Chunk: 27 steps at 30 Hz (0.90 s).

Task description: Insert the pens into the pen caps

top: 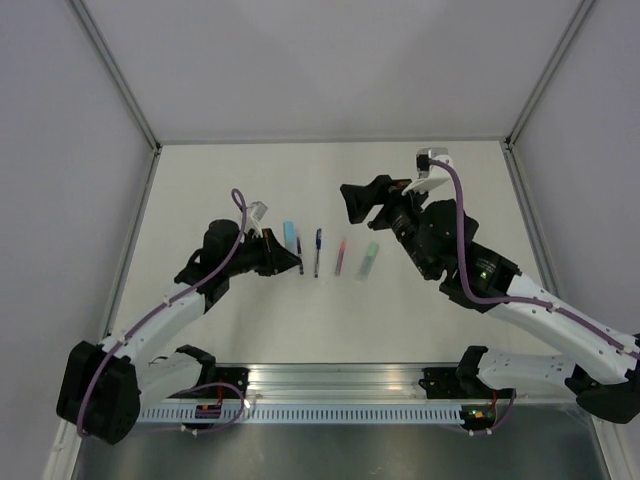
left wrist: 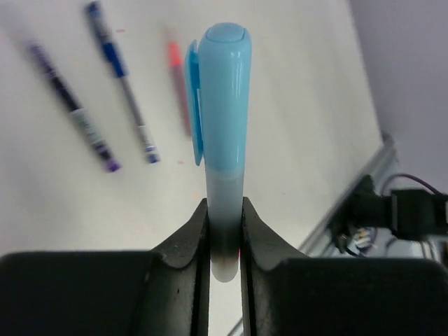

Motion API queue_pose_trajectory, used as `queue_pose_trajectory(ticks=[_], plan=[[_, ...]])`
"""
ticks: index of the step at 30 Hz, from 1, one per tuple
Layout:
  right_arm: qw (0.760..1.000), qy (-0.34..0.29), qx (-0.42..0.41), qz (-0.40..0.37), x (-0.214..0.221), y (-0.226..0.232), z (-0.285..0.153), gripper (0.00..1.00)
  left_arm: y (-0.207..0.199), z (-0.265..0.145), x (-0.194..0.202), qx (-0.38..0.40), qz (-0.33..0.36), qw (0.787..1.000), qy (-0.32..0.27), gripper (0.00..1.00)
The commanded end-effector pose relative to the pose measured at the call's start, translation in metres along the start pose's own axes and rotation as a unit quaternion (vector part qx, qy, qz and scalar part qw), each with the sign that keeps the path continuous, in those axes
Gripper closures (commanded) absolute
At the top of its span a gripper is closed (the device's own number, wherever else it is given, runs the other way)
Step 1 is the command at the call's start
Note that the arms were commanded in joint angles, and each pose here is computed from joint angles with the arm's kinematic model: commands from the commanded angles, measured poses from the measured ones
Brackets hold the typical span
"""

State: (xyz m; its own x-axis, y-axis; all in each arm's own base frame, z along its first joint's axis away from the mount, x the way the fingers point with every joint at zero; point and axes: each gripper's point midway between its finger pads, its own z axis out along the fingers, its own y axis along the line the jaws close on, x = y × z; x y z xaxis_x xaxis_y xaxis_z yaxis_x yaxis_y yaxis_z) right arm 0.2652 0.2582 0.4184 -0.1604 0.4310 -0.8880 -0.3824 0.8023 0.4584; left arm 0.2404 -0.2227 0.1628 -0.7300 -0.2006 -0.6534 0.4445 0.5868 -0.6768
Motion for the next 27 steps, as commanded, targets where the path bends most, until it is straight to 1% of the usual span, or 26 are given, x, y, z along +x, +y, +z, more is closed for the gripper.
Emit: queue_pose_trajectory(ticks=[1, 2, 3, 4, 6, 8, 10, 14, 16, 17, 18, 20, 21, 22, 24, 27], plan=[[0.996, 0.070, 0.022, -0.047, 0.062, -0.039, -0.017, 0.22, 0.072, -0.002, -0.019, -0.188, 0.007, 0.982, -0.005, 0.98], [0.997, 0.068, 0.020, -0.042, 0.066, -0.042, -0.019, 0.22, 0.082, -0.001, -0.021, -0.209, 0.003, 0.978, -0.003, 0.98], [0.997, 0.068, 0.017, -0.039, 0.071, -0.046, -0.022, 0.22, 0.100, 0.002, -0.016, -0.235, -0.009, 0.972, 0.012, 0.98], [0.996, 0.079, 0.022, -0.047, 0.087, -0.055, -0.025, 0.22, 0.106, 0.003, -0.023, -0.247, -0.001, 0.969, 0.012, 0.97], [0.995, 0.079, 0.022, -0.049, 0.088, -0.061, -0.032, 0.21, 0.124, 0.009, -0.012, -0.266, -0.003, 0.963, 0.046, 0.96], [0.994, 0.084, 0.029, -0.060, 0.092, -0.068, -0.035, 0.21, 0.143, 0.008, -0.013, -0.307, -0.004, 0.951, 0.048, 0.95], [0.993, 0.087, 0.032, -0.068, 0.093, -0.071, -0.037, 0.20, 0.159, 0.013, -0.002, -0.330, -0.016, 0.941, 0.068, 0.95], [0.992, 0.092, 0.039, -0.074, 0.098, -0.079, -0.040, 0.20, 0.183, 0.016, 0.015, -0.368, -0.040, 0.924, 0.097, 0.95], [0.992, 0.095, 0.039, -0.074, 0.102, -0.080, -0.040, 0.20, 0.188, 0.017, 0.020, -0.377, -0.049, 0.919, 0.102, 0.92], [0.992, 0.094, 0.040, -0.075, 0.103, -0.082, -0.040, 0.20, 0.191, 0.018, 0.024, -0.377, -0.052, 0.919, 0.106, 0.90], [0.992, 0.095, 0.043, -0.077, 0.103, -0.083, -0.040, 0.20, 0.191, 0.018, 0.025, -0.379, -0.053, 0.918, 0.107, 0.86], [0.991, 0.098, 0.048, -0.080, 0.108, -0.087, -0.039, 0.20, 0.193, 0.016, 0.026, -0.387, -0.055, 0.914, 0.106, 0.82], [0.991, 0.099, 0.048, -0.080, 0.109, -0.087, -0.038, 0.19, 0.194, 0.015, 0.026, -0.388, -0.056, 0.914, 0.106, 0.77], [0.990, 0.101, 0.049, -0.081, 0.112, -0.088, -0.037, 0.19, 0.196, 0.012, 0.025, -0.399, -0.054, 0.909, 0.104, 0.72], [0.990, 0.102, 0.051, -0.082, 0.113, -0.089, -0.035, 0.19, 0.195, 0.011, 0.024, -0.398, -0.053, 0.910, 0.104, 0.63], [0.989, 0.111, 0.051, -0.087, 0.119, -0.090, -0.033, 0.18, 0.189, 0.010, 0.021, -0.390, -0.049, 0.914, 0.099, 0.55]])
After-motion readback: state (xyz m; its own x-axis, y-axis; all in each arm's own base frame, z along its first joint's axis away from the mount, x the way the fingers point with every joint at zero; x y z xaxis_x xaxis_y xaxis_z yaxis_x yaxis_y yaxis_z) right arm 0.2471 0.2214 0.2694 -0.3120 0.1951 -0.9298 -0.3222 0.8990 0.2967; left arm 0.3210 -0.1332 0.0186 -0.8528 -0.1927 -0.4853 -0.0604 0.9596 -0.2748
